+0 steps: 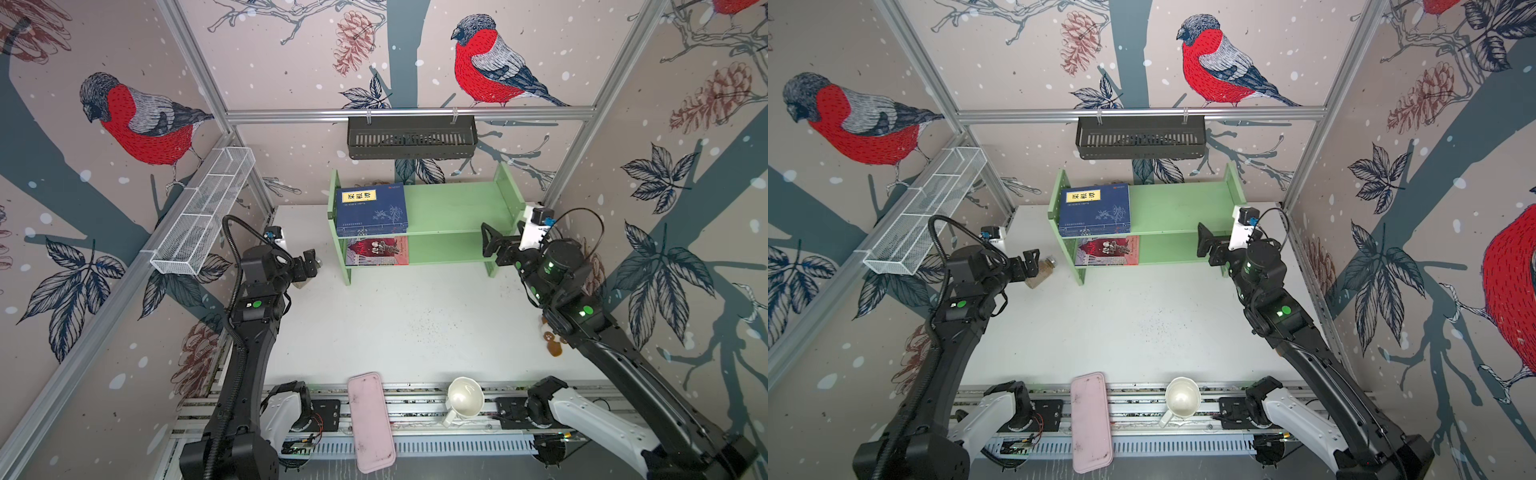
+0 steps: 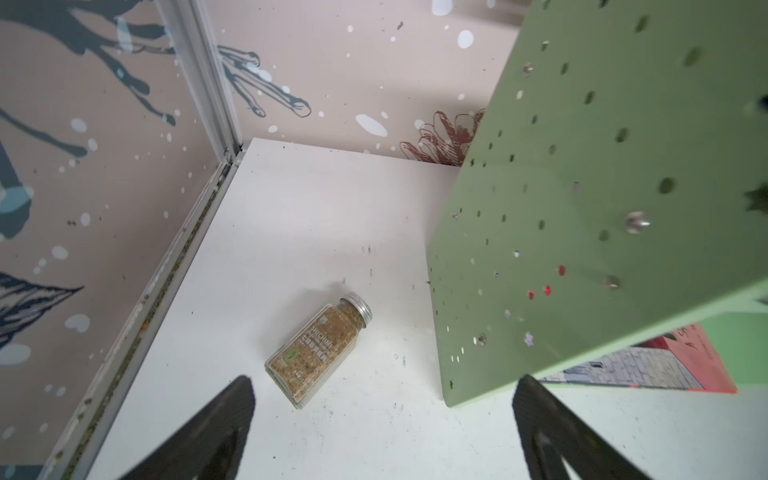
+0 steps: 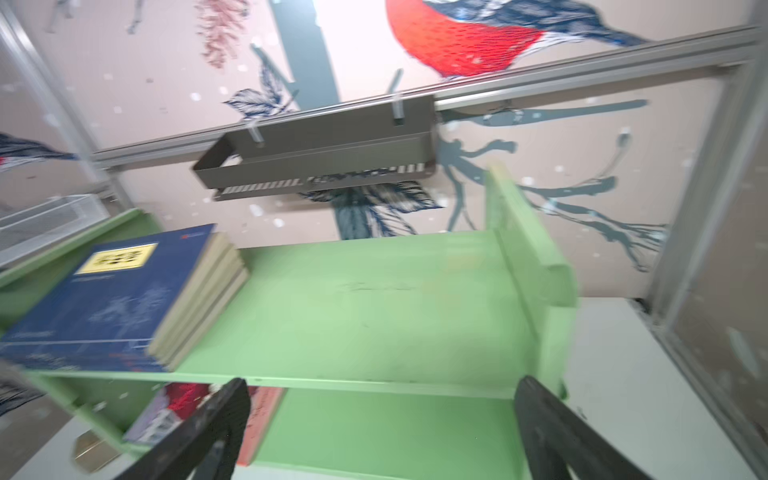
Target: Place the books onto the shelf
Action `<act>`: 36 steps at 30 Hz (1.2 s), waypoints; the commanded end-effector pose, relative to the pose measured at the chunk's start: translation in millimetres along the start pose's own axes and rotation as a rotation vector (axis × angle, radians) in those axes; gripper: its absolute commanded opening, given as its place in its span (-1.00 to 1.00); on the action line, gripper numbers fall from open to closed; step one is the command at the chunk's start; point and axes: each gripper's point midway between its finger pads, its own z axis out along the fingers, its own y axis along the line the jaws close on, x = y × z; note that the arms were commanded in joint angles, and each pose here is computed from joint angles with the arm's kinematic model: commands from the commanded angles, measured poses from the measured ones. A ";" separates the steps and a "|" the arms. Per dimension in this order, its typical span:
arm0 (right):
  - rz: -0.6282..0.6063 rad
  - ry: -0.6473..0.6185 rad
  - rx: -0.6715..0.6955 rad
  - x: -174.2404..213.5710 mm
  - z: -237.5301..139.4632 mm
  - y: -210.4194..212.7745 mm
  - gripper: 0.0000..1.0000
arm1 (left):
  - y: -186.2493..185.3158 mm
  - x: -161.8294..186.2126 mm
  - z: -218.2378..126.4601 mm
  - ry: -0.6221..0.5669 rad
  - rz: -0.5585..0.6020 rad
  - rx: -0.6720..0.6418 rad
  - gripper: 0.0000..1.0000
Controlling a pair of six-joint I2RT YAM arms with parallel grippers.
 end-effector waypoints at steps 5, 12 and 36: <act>0.058 -0.076 0.271 20.9 2.3 -74.5 1.00 | 22.1 -1.7 23.7 -0.148 -0.087 -0.007 0.94; 0.113 -0.076 0.417 72.4 5.8 -130.3 1.00 | 31.7 22.0 48.7 -0.170 -0.095 0.008 0.94; -0.016 -0.052 0.452 176.6 2.1 -188.5 1.00 | 6.0 70.4 47.3 -0.401 0.036 0.202 0.95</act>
